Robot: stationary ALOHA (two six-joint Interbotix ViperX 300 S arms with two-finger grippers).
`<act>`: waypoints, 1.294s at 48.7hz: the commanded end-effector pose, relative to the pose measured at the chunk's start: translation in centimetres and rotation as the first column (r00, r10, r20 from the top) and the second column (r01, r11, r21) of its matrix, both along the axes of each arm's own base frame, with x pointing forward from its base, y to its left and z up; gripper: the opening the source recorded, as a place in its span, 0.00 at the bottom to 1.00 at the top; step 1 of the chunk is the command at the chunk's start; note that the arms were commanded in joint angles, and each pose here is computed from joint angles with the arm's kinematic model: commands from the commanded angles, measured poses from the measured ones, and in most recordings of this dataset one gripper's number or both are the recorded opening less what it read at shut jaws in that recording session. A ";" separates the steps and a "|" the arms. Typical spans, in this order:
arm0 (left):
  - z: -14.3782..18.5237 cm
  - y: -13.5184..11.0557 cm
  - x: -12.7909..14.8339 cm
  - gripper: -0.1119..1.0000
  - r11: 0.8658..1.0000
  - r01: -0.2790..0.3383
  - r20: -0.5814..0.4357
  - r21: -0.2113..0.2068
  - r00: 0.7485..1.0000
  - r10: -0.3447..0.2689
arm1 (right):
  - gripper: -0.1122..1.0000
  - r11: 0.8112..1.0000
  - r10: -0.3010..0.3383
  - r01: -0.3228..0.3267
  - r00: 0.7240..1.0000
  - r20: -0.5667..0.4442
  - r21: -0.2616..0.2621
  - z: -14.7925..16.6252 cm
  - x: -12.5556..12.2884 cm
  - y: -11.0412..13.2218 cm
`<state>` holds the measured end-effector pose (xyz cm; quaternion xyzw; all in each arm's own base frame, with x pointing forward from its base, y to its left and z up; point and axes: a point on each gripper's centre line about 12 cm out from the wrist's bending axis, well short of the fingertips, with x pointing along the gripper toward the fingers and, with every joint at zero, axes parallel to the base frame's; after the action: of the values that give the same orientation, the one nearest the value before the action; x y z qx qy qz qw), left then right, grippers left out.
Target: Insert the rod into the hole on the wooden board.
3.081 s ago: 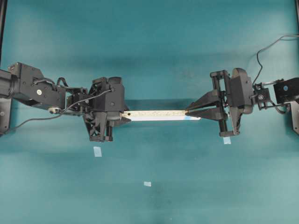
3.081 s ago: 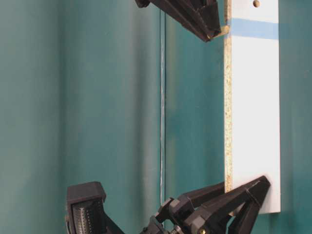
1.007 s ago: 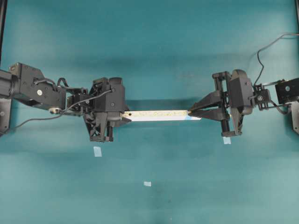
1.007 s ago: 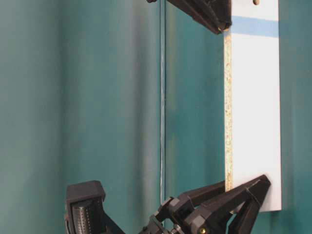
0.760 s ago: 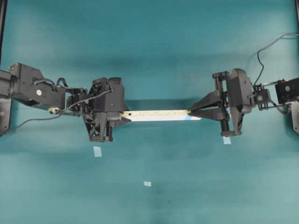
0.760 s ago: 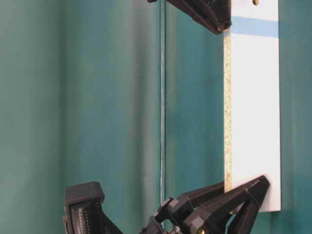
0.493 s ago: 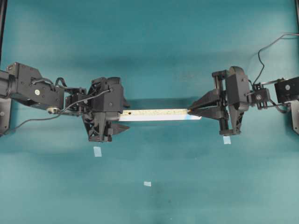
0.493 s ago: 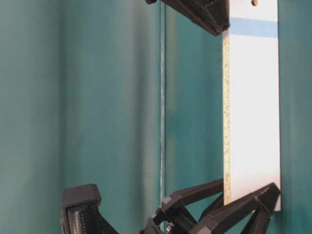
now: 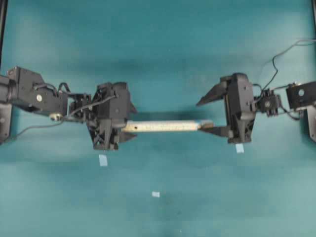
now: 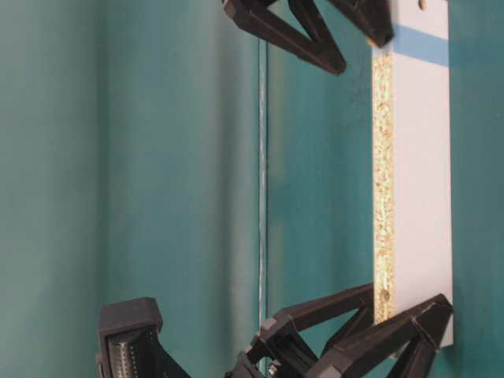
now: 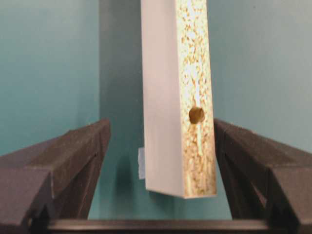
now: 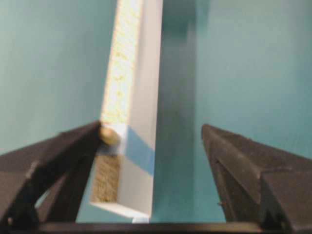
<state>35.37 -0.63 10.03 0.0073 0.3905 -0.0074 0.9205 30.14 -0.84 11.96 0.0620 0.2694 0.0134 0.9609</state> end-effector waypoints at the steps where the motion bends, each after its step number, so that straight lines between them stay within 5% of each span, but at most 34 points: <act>1: 1.3 -0.1 0.3 0.88 1.000 0.004 0.040 0.001 0.999 -0.004 | 0.95 1.000 -0.004 0.005 1.000 0.022 -0.012 1.2 -0.1 -0.2; 34: 2.3 -0.2 -0.2 0.88 1.000 0.009 0.051 0.003 0.999 -0.010 | 0.95 0.997 -0.052 0.053 0.998 0.019 -0.048 4.1 -2.5 -1.0; 63: 4.5 -0.1 -2.2 0.87 1.000 0.012 0.066 0.003 0.998 -0.012 | 0.95 0.996 -0.062 0.070 0.990 0.123 -0.059 7.0 -5.3 -0.9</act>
<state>33.06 -0.64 13.10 0.0062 0.3798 -0.0094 0.9250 25.13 -1.80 18.11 0.0414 0.2287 -0.0249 0.9723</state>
